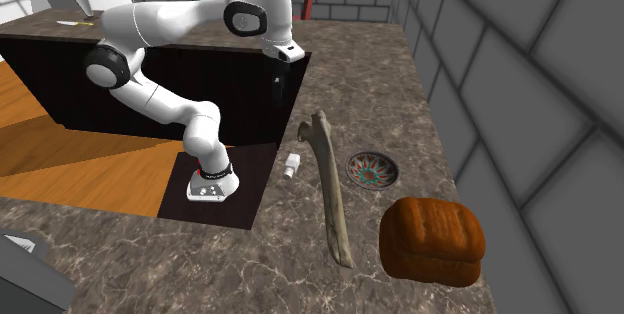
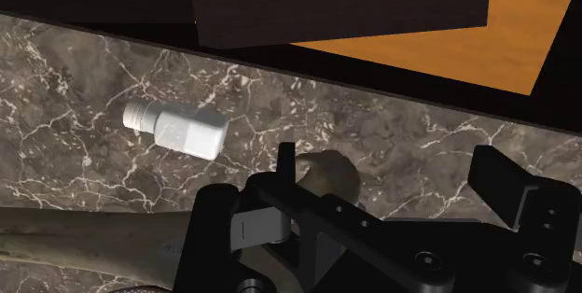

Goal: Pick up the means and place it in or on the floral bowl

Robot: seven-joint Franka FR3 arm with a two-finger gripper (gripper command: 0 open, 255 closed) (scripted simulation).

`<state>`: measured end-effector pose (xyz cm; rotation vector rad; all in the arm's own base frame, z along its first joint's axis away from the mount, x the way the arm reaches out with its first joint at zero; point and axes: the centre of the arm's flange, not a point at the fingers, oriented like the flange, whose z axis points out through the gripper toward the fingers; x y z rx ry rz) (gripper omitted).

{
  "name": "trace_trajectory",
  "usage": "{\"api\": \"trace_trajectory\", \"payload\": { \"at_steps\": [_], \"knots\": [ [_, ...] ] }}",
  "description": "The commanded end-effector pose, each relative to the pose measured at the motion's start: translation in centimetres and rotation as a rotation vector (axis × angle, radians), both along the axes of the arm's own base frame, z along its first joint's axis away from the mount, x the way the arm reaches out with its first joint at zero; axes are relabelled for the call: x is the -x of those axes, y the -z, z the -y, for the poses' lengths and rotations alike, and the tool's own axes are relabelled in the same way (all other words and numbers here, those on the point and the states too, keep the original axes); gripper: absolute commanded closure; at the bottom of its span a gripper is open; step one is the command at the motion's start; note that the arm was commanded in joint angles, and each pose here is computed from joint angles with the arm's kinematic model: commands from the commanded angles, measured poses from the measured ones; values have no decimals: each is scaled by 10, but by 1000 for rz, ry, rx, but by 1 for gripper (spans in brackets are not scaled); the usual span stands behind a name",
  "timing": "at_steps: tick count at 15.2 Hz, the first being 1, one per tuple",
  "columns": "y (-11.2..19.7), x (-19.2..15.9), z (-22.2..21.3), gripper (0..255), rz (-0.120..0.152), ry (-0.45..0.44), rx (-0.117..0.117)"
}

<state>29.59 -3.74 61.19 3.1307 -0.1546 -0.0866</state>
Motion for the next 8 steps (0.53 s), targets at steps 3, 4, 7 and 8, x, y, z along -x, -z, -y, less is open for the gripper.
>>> {"api": "trace_trajectory", "payload": {
  "at_steps": [3,4,7,8],
  "knots": [
    [16,-1,20,0,7,-30,1],
    [25,-2,30,0,11,-46,1],
    [49,-6,60,0,22,-91,2],
    [57,-8,70,0,26,-106,2]
  ]
}}
